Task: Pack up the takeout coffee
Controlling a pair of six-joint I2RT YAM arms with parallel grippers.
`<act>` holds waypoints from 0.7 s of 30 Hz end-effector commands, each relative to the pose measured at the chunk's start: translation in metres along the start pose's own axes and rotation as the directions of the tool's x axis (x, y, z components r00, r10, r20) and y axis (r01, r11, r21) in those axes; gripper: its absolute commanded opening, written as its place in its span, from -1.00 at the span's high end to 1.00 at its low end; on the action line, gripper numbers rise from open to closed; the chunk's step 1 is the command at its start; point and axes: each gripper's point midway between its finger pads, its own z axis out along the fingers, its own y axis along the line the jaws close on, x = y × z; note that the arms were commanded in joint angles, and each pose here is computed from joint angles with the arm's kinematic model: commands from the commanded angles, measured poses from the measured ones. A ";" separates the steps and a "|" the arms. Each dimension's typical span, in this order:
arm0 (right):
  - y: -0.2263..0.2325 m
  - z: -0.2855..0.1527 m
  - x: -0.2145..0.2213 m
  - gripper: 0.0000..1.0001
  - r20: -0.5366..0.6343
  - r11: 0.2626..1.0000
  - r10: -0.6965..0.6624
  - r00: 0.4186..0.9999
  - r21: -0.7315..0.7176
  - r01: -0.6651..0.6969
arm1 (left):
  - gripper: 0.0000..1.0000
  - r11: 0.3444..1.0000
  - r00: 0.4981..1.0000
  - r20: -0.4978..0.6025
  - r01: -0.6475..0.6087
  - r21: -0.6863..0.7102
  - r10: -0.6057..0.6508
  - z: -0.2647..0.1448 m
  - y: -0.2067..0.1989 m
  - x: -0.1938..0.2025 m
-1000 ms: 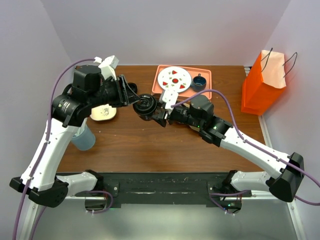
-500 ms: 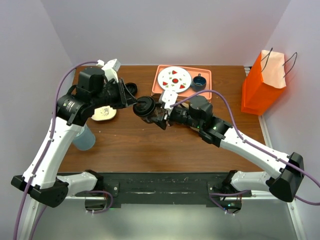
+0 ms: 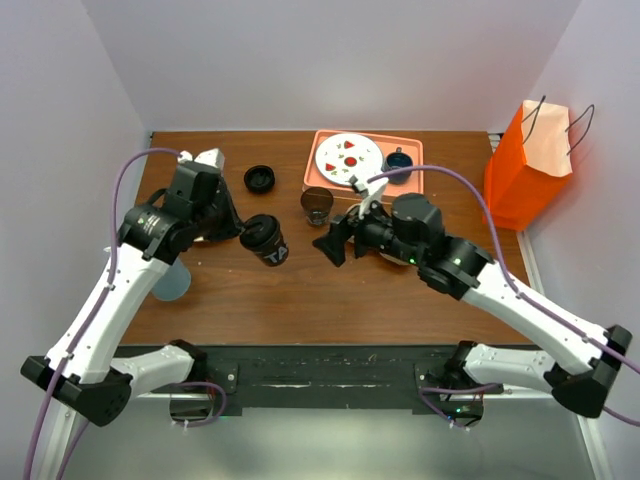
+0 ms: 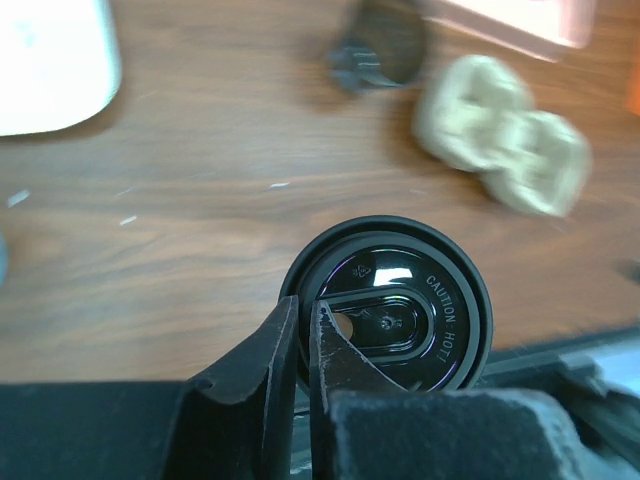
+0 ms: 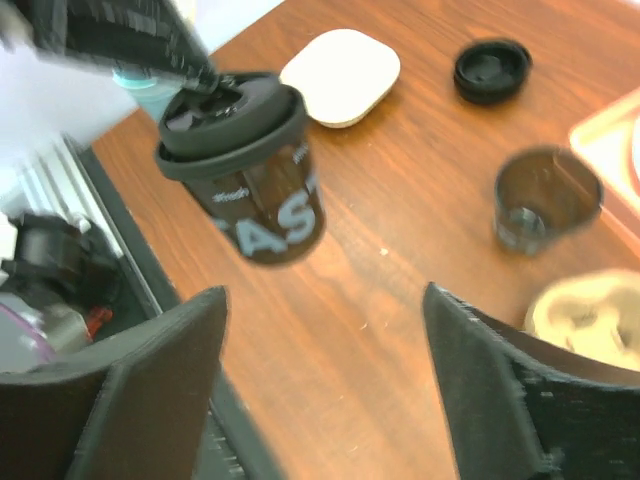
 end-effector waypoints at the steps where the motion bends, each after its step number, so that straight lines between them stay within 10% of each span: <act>1: -0.020 -0.036 -0.020 -0.97 0.093 0.955 0.226 0.970 0.177 -0.239 | 1.00 0.977 0.988 0.133 0.102 -0.187 -0.077 0.011 0.041 -0.005; 21: -0.051 -0.096 0.003 -0.93 0.082 0.889 0.248 0.965 0.378 -0.260 | 1.00 0.889 0.977 0.215 0.100 -0.446 -0.002 0.088 0.123 0.046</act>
